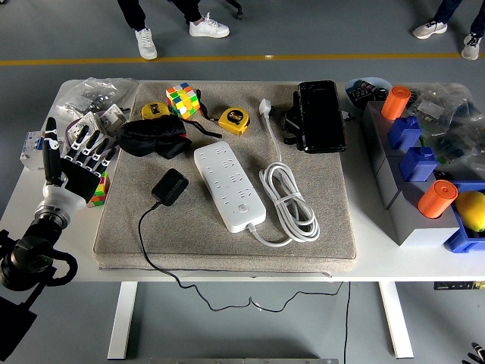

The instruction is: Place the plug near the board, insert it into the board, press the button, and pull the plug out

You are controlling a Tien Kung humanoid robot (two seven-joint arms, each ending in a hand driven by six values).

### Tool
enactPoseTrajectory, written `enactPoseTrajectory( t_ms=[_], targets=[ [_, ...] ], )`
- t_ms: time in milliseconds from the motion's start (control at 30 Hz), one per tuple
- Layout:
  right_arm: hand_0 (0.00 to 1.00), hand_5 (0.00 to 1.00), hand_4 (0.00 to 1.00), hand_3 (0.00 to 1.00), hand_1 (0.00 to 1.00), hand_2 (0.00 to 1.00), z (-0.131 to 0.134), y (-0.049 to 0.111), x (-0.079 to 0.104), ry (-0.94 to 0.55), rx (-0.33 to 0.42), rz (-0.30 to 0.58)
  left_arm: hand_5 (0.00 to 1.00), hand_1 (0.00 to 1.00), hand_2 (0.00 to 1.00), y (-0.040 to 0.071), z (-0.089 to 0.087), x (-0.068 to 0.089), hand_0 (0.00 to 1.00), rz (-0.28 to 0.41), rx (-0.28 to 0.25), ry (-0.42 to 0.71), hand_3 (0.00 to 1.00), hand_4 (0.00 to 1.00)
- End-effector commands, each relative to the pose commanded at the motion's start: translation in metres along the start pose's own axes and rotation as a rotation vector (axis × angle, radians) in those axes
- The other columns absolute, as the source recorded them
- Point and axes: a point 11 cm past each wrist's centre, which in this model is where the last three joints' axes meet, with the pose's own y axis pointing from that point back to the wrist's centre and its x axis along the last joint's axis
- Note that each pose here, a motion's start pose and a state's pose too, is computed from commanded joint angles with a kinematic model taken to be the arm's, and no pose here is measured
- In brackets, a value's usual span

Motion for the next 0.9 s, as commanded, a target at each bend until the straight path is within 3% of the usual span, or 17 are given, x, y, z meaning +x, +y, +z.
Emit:
enactPoseTrajectory(
  t_ms=[367, 900],
  targets=[
    [0.591, 0.488, 0.756, 0.487, 0.643, 0.559, 0.014, 0.001, 0.008, -0.010, -0.031, 0.024, 0.655, 0.515, 0.577, 0.011, 0.004, 0.009, 0.416, 0.007, -0.007, -0.023, 0.627, 0.998],
    [0.592, 0.490, 0.757, 0.488, 0.643, 0.560, 0.018, 0.000, 0.007, -0.030, -0.040, 0.029, 0.640, 0.510, 0.574, 0.016, 0.007, 0.007, 0.412, -0.006, -0.007, -0.048, 0.622, 0.998]
  ],
)
